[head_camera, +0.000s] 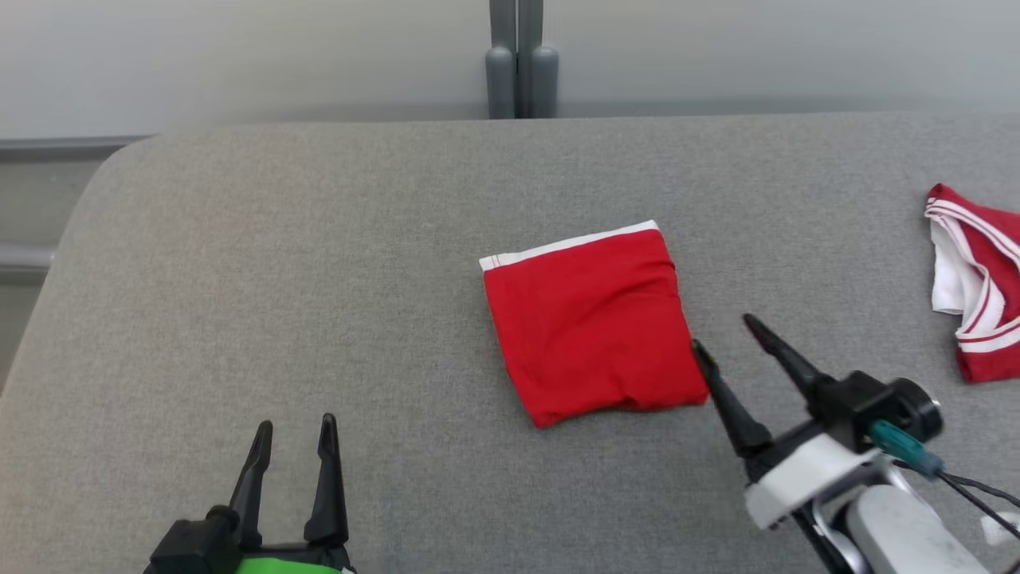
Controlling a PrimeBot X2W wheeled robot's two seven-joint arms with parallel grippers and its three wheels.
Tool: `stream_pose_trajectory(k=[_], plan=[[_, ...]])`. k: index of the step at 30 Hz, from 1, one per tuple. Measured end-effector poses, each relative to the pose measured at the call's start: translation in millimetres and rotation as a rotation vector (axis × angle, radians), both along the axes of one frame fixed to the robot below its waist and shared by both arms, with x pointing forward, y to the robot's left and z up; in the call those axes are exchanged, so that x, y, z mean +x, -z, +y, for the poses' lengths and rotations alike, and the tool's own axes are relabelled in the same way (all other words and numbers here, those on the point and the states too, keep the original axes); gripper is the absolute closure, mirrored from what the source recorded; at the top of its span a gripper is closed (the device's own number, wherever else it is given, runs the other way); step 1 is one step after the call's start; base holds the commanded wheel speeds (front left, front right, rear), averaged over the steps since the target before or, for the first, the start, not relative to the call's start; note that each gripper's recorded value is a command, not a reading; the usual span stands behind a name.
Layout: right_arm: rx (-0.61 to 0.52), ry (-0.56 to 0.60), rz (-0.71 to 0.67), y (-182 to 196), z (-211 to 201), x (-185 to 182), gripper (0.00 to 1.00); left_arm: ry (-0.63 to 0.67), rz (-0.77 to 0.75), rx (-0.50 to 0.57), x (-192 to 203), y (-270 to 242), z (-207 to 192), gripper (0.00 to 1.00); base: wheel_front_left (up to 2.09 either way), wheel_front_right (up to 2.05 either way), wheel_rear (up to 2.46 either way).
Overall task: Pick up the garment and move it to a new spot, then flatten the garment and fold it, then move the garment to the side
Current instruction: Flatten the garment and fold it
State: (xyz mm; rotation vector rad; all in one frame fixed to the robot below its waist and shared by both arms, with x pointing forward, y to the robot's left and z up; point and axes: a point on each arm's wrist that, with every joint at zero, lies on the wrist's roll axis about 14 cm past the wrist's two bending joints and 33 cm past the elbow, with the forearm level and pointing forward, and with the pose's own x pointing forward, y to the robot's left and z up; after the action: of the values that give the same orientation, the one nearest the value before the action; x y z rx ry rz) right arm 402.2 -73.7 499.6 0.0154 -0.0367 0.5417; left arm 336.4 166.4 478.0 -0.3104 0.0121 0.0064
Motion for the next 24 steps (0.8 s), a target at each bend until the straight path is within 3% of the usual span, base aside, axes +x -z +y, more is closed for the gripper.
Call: stream_pose_trajectory(k=[7,11,15,24], plan=[[-0.054,0.313,-0.057,-14.6,-111.7,-30.1,0.0,0.03,-0.023,0.025,-10.5,-4.4,-1.0,0.0,0.0,0.0,0.0],[-0.065,0.449,-0.051,-12.4,-153.0,-51.5,0.0,0.047,-0.049,0.04,-13.3,-10.8,-2.6,0.0,0.0,0.0,0.0],[-0.041,0.51,-0.058,-14.9,-165.4,-59.9,0.0,0.061,-0.045,0.048,-14.5,-9.0,-4.0,0.0,0.0,0.0,0.0],[-0.025,0.496,-0.05,-12.4,-156.4,-58.8,0.0,0.071,-0.031,0.052,-17.1,-4.5,-4.9,0.0,0.0,0.0,0.0]])
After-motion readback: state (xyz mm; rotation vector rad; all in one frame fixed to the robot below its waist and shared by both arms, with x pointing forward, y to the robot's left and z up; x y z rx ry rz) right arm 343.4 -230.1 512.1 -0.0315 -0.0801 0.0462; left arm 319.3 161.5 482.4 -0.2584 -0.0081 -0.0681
